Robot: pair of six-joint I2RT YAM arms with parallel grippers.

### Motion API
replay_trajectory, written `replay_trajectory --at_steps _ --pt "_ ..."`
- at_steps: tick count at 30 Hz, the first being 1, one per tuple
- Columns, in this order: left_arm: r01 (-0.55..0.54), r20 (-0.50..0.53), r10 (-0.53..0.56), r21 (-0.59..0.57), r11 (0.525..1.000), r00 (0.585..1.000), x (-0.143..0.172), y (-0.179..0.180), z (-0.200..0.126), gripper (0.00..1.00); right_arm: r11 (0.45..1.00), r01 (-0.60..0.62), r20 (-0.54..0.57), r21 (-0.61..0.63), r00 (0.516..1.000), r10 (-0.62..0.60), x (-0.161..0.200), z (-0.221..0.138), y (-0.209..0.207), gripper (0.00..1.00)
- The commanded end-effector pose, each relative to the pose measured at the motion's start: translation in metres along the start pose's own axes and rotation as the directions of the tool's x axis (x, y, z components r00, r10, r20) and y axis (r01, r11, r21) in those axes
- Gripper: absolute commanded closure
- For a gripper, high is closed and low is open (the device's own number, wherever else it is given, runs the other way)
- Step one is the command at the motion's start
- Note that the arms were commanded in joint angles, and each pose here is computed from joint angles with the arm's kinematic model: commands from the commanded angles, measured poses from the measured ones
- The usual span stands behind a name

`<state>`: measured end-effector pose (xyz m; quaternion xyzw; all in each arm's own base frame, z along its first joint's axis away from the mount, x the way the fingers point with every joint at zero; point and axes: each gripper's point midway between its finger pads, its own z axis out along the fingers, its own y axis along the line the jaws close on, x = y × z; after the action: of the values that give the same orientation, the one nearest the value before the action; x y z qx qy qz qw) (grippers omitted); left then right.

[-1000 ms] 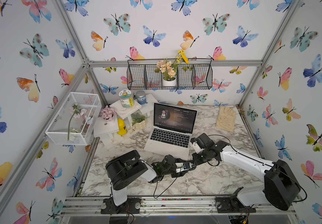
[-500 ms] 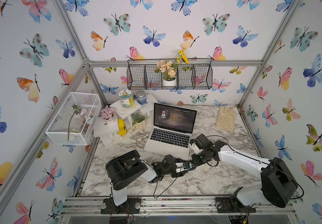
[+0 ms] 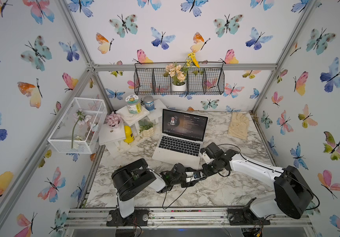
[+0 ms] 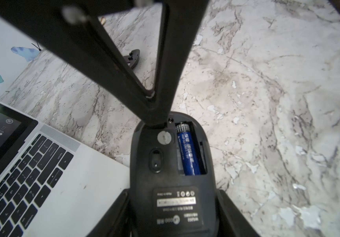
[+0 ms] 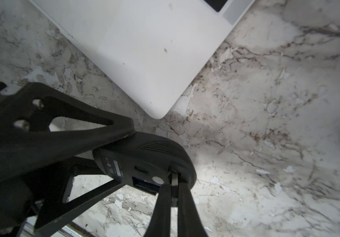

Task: Remove the wireless mouse receiver from the laptop
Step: Insert the USB plug into the mouse.

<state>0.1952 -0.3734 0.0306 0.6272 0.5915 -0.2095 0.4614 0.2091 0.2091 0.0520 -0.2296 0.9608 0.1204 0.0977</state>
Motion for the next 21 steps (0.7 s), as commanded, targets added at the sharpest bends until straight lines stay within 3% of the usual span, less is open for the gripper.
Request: replay_trajectory --at_steps 1,7,13,21 --pt "0.012 -0.108 -0.004 0.067 0.998 0.994 0.032 -0.018 0.002 0.99 1.000 -0.005 -0.028 0.026 1.000 0.005 0.011 0.007 -0.004 0.98" --pt "0.013 -0.109 -0.005 0.074 0.997 0.994 0.032 -0.019 0.003 0.99 1.000 -0.006 -0.004 0.030 1.000 0.006 0.008 0.009 -0.004 0.98" --pt "0.016 -0.108 -0.006 0.087 0.996 0.994 0.032 -0.021 0.004 0.99 0.998 -0.011 0.088 0.069 0.996 0.005 -0.013 -0.001 -0.006 0.98" --pt "0.022 -0.109 -0.010 0.108 0.994 0.994 0.033 -0.025 0.006 1.00 0.999 -0.020 0.084 0.046 0.996 0.016 -0.013 0.006 -0.001 0.95"
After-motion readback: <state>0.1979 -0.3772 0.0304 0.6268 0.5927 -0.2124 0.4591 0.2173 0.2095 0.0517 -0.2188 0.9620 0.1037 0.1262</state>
